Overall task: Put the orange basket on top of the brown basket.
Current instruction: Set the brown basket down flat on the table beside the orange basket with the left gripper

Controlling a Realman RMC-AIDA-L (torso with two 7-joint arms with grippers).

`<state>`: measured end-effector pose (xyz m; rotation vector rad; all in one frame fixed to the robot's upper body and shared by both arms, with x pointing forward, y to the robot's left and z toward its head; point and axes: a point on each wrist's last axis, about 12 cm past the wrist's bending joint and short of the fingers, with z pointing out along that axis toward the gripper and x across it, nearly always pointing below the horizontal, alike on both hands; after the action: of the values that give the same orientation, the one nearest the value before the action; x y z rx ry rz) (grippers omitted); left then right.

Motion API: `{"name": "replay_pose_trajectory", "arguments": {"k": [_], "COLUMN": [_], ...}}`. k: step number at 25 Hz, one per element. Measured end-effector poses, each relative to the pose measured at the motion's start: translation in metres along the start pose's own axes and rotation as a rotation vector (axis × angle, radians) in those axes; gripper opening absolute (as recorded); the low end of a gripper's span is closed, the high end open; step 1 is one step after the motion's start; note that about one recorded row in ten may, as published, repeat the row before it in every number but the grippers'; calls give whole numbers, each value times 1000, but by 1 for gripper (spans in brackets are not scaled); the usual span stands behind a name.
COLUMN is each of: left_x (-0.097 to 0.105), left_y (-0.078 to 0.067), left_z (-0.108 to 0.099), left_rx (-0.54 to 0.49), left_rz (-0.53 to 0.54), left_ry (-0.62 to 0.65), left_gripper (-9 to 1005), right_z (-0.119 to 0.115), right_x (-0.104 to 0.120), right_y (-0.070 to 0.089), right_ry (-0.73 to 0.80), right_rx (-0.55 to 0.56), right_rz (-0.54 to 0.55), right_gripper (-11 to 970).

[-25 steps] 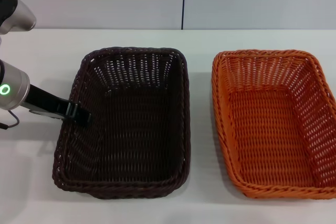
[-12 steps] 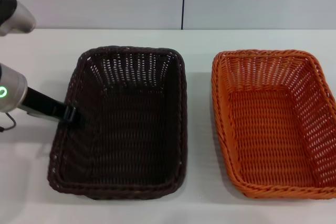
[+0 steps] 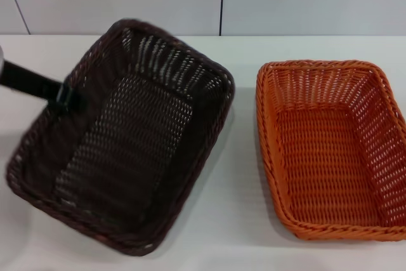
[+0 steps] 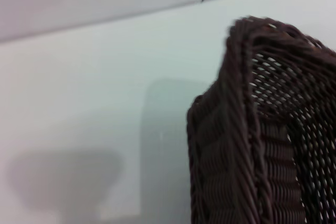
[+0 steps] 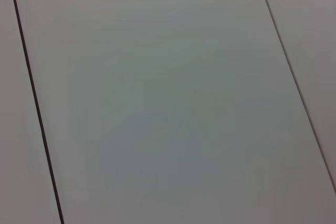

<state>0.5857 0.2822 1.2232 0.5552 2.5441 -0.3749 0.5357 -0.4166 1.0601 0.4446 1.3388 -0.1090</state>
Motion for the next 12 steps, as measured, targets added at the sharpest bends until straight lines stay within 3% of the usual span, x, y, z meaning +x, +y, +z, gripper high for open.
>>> {"name": "replay_pose_trajectory", "arguments": {"k": [3, 5, 12], "left_x": [-6, -14, -27], "left_y": [0, -2, -14], "left_z": [-9, -18, -12], "left_rx": [8, 11, 88], "left_rz": [56, 171, 362], "left_ry": [7, 25, 91], "left_gripper": [177, 173, 176], "right_z": [0, 0, -3], "right_x": [0, -1, 0], "right_y": [0, 0, -3], "right_ry": [-3, -4, -3], "right_rx": [-1, -1, 5], "right_rz": [1, 1, -1], "right_gripper": [564, 564, 564]}}
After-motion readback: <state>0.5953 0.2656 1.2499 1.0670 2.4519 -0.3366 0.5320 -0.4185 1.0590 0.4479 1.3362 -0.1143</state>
